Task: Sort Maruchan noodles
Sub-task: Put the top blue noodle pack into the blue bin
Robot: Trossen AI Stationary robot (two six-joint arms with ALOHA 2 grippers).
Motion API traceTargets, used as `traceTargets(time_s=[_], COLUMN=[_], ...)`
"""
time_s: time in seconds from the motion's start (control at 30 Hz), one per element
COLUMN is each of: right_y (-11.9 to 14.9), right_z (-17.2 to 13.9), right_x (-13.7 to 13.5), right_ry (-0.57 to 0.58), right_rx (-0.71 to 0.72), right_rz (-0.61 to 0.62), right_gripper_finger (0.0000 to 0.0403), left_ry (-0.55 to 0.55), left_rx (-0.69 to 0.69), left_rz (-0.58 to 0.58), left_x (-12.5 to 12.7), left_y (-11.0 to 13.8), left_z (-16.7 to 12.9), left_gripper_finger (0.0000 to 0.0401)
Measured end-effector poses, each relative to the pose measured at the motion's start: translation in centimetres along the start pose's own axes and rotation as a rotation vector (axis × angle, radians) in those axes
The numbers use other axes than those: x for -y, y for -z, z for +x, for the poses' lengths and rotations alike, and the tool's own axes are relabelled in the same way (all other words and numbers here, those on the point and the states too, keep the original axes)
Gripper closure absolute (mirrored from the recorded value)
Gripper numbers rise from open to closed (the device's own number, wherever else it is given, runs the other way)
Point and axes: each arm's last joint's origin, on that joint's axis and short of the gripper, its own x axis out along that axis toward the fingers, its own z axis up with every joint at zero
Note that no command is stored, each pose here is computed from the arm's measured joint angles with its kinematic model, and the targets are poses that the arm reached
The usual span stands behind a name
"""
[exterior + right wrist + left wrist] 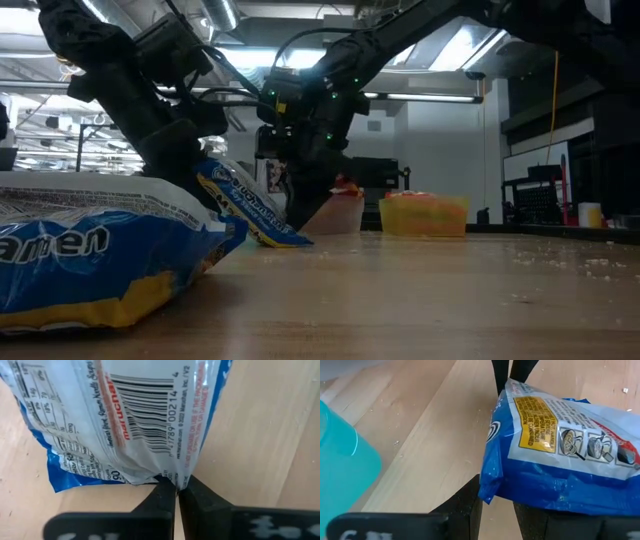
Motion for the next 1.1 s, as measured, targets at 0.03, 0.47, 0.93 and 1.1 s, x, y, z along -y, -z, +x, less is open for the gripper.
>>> traceTargets(time_s=[0.03,0.47,0.93,1.1], right_y=[-0.1,-2.1,-5.5,-6.7], right_z=[-0.1,-2.5,-9.1,-12.5], right_x=[0.0,0.1,2.9,4.1], right_ry=[0.0,0.004,0.164,0.287], right_rx=[-0.001,0.025,0.211,0.298], right_rz=[0.007,-0.023,-0.065,-0.09], right_gripper_finger=[0.0402,0.0403,0.0403,0.0403], left_ry=[0.001,0.092,0.038,-0.009], left_rx=[-0.001,-0.027,0.157,0.26], left_rz=[-0.005,-0.101,-0.204,-0.216], left_x=[0.0,0.2,-0.9,-1.3], left_y=[0.0,-0.2,-1.3,-1.8], left_z=[0.0,-1.3,-7.0,-8.5], left_gripper_finger=[0.0305,0.0305,0.0305,0.0305])
